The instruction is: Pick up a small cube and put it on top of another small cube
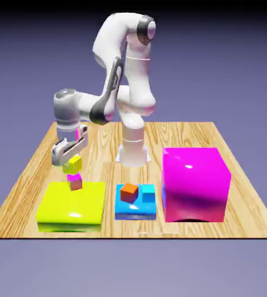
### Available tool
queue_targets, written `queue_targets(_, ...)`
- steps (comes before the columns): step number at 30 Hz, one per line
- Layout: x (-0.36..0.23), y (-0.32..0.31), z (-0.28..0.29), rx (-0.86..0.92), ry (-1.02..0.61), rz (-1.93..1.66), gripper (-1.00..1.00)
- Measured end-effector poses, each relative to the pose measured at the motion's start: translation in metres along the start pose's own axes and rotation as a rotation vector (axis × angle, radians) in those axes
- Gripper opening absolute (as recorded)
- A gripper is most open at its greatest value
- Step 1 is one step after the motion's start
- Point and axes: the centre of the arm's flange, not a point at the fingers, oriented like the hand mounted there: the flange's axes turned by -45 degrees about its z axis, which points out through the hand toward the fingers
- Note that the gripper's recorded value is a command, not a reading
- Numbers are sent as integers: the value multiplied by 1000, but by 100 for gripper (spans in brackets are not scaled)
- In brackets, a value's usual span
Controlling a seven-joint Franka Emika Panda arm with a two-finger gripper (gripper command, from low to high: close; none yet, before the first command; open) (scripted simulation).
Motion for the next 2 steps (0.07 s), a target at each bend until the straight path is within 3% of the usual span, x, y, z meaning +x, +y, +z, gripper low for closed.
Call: queue_targets(2, 1, -1, -14, -1, 2, 1, 100)
